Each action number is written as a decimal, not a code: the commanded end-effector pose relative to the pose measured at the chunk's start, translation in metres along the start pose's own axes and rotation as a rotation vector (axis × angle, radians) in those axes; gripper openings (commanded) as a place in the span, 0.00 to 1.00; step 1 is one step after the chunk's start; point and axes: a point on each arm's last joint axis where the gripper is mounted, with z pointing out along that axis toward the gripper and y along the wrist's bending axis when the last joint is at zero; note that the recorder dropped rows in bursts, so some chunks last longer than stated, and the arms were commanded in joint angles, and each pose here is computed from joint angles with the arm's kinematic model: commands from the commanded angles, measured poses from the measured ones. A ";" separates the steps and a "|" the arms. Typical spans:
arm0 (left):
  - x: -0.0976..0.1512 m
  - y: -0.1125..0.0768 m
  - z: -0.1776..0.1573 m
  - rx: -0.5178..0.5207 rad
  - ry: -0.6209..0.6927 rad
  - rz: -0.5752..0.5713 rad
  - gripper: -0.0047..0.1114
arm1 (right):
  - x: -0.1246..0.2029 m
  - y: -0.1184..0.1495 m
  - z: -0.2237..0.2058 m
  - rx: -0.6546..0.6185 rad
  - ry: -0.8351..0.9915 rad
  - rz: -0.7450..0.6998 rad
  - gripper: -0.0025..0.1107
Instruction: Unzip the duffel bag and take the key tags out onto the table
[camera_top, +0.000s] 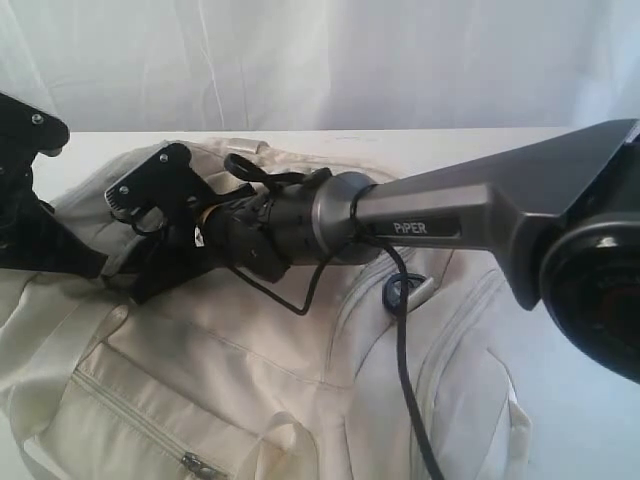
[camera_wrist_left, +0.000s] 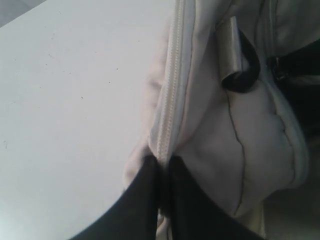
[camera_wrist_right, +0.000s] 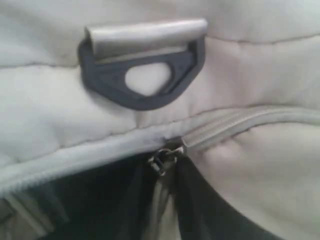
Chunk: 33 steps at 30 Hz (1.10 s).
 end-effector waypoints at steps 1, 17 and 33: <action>0.002 0.002 -0.001 -0.014 0.008 0.000 0.04 | -0.023 -0.005 -0.020 0.012 -0.055 -0.008 0.09; 0.011 0.011 -0.002 -0.111 0.105 0.019 0.04 | -0.048 -0.037 -0.067 0.068 -0.013 -0.014 0.02; 0.030 0.042 -0.019 -0.474 0.279 -0.072 0.04 | -0.027 -0.075 -0.071 0.127 0.121 0.030 0.02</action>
